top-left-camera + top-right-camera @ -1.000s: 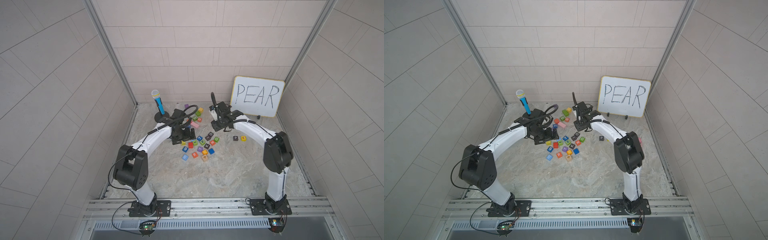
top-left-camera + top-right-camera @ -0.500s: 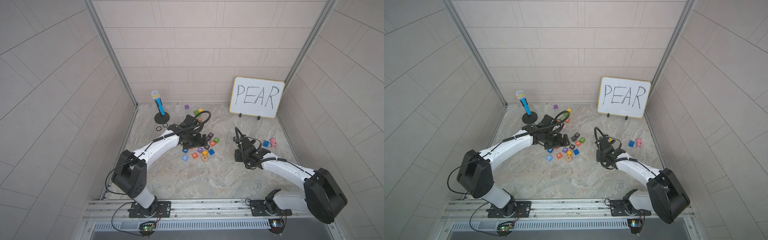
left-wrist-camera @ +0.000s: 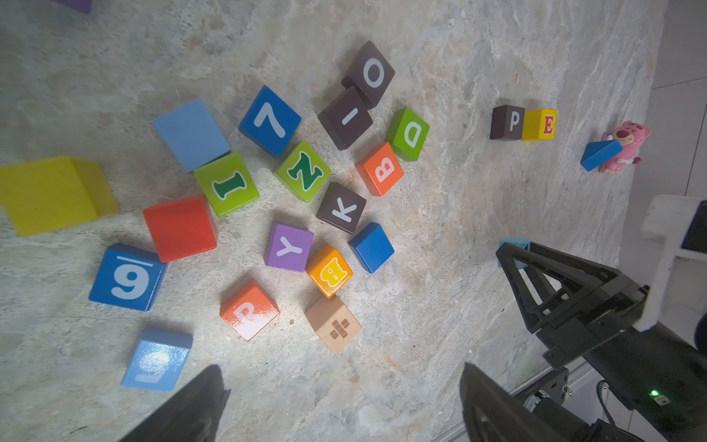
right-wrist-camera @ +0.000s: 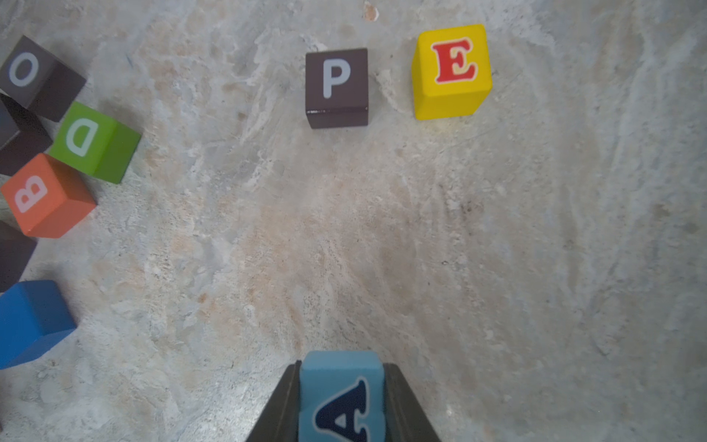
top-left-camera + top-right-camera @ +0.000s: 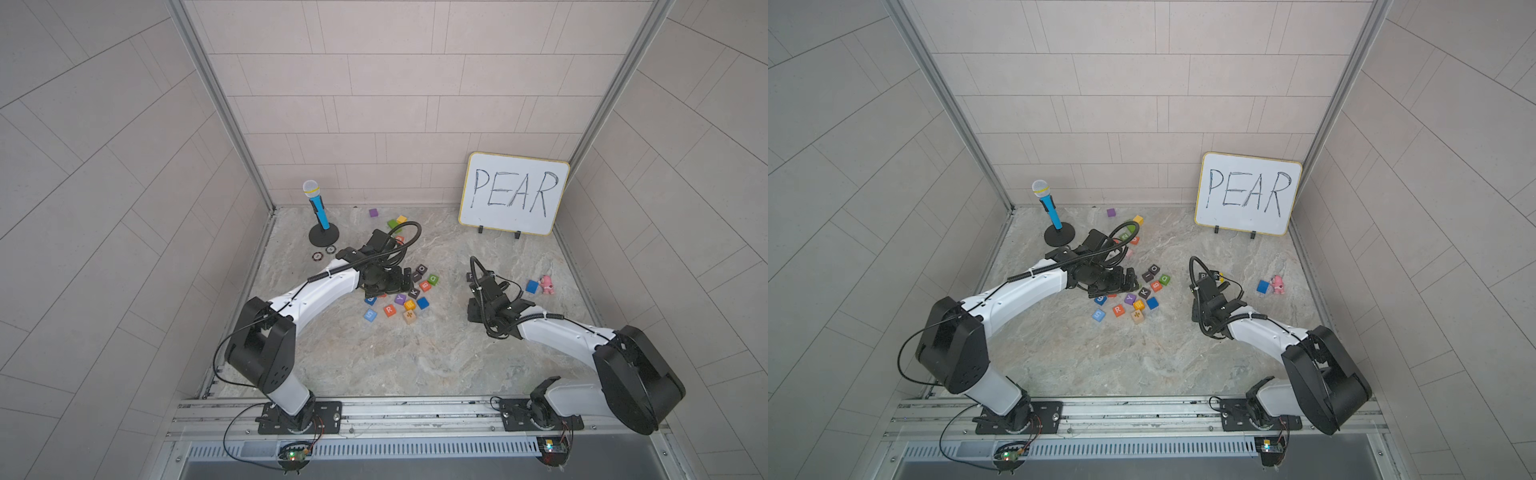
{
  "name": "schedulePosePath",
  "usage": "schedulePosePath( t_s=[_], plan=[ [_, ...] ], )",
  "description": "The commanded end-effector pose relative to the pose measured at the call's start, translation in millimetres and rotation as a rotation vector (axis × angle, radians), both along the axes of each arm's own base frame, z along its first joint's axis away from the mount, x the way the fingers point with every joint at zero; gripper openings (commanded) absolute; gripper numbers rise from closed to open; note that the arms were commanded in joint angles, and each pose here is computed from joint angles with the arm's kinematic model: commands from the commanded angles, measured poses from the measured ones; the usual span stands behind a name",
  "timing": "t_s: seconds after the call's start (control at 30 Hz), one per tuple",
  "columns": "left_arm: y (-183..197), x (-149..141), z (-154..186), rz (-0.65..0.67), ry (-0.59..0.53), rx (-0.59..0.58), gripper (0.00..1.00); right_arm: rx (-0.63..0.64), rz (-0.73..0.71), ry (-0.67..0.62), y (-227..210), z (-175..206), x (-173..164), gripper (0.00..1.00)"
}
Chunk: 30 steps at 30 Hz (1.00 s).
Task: Spell the uppercase word “pear” with letter blocks
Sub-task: Place the letter block at the center of the board.
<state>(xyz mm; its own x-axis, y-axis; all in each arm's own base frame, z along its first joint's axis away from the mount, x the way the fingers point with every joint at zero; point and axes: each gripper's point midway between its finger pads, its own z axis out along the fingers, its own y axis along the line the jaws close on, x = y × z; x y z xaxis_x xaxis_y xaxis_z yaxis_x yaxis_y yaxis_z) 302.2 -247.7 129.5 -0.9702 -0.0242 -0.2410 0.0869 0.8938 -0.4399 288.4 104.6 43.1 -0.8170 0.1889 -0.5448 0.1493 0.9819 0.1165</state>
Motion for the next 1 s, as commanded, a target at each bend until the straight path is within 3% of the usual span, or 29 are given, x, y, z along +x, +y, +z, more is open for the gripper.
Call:
schedulePosePath(
  t_s=[0.0,0.37,0.53,0.63,0.97],
  plan=[
    [5,1,-3,0.004,-0.008,0.020,1.00,0.007,-0.030,-0.011,-1,1,5,0.26],
    [2,0,-6,-0.010,0.007,0.012,1.00,-0.015,-0.018,0.049,5,-17,16,0.34],
    [3,0,-5,-0.007,0.005,0.014,1.00,0.020,0.005,0.082,13,-19,12,0.52],
    [4,1,-6,-0.005,0.003,0.014,1.00,0.034,0.008,0.084,13,-15,7,0.58],
    [3,1,-8,-0.003,0.008,0.004,1.00,0.094,0.042,0.084,24,-8,1,0.58]
  ],
)
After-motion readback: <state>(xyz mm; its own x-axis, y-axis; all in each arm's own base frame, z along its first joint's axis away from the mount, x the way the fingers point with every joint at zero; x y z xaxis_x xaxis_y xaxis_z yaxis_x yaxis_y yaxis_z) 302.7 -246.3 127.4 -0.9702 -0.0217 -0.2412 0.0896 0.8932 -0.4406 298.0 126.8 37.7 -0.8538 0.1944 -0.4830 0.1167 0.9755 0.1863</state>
